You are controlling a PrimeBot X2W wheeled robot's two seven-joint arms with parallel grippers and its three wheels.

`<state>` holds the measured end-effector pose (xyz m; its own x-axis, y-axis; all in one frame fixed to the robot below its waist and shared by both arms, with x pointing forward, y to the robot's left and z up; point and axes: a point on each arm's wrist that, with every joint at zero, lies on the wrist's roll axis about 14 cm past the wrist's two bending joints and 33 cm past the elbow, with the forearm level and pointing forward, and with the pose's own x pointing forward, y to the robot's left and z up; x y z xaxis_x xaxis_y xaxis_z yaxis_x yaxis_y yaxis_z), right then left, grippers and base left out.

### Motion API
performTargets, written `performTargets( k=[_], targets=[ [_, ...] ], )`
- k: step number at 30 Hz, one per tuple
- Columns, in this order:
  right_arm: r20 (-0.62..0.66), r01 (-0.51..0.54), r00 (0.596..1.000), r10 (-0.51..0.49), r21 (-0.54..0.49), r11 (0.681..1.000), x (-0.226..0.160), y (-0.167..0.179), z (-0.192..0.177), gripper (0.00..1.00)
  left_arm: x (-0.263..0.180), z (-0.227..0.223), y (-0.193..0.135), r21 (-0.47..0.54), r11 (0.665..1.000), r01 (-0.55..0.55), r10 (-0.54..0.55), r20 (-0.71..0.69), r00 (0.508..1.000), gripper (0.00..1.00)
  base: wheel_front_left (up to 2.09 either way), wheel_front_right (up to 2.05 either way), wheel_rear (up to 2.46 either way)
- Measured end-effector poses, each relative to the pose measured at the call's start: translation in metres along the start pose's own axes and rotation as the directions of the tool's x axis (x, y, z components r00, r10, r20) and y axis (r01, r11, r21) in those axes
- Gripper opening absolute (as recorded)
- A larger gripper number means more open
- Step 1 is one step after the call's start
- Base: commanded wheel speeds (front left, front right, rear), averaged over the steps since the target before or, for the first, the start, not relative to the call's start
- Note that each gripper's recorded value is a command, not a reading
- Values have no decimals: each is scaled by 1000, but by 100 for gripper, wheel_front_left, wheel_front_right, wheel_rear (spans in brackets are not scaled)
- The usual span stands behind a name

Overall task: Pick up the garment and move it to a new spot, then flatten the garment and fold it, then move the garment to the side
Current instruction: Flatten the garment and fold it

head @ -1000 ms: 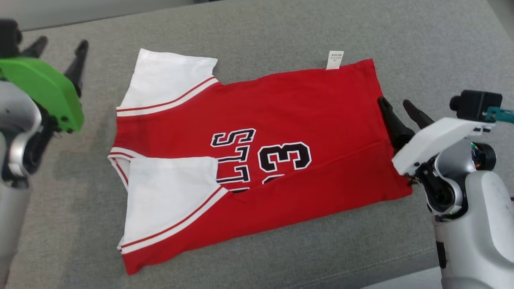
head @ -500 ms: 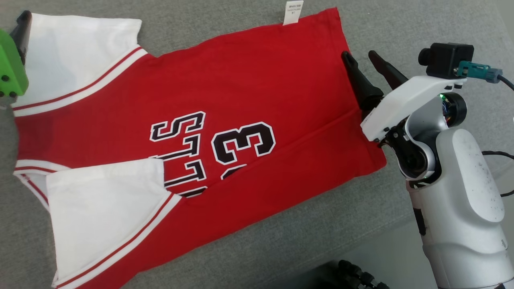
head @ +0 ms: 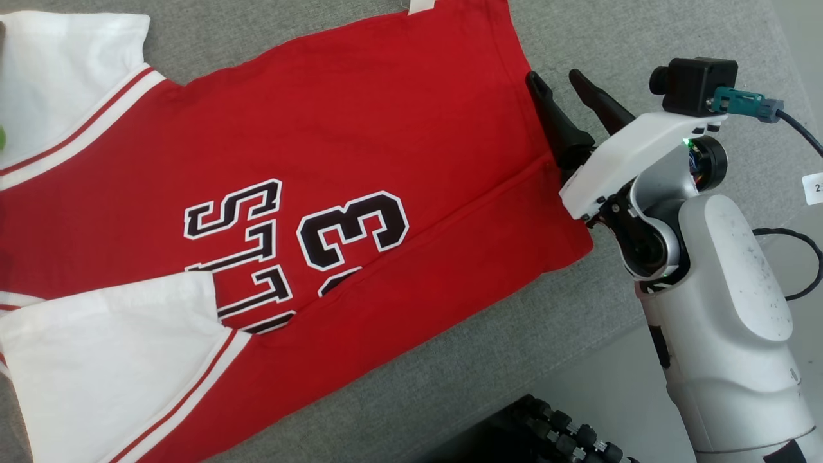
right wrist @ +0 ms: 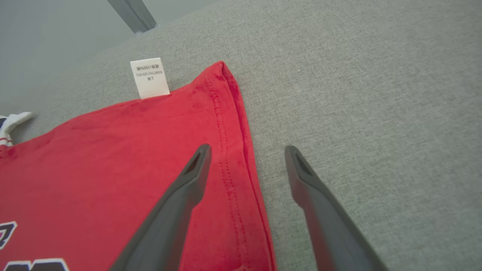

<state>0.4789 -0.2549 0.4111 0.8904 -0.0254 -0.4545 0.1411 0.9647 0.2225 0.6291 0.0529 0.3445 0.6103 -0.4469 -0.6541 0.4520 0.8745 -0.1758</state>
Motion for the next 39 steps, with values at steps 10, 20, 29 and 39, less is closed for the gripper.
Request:
performTargets(
  k=[10, 20, 29, 39],
  targets=[
    [21, -19, 1000, 20, -72, 997, 8, 7, 23, 100, -18, 12, -13, 36, 999, 25, -27, 53, 998, 0, 0, 0, 0],
    [-85, -50, 996, 26, -296, 954, 33, 12, 45, 100, -62, 48, -32, 30, 997, 64, -70, 236, 969, 0, 0, 0, 0],
    [-238, -127, 971, 34, -387, 913, 66, 32, 24, 100, -101, 63, -39, 43, 997, 71, -82, 344, 935, 0, 0, 0, 0],
    [-321, -148, 947, -3, -445, 883, 84, 33, 14, 31, -125, 64, -35, 49, 998, 50, -65, 373, 926, 0, 0, 0, 0]
  ],
)
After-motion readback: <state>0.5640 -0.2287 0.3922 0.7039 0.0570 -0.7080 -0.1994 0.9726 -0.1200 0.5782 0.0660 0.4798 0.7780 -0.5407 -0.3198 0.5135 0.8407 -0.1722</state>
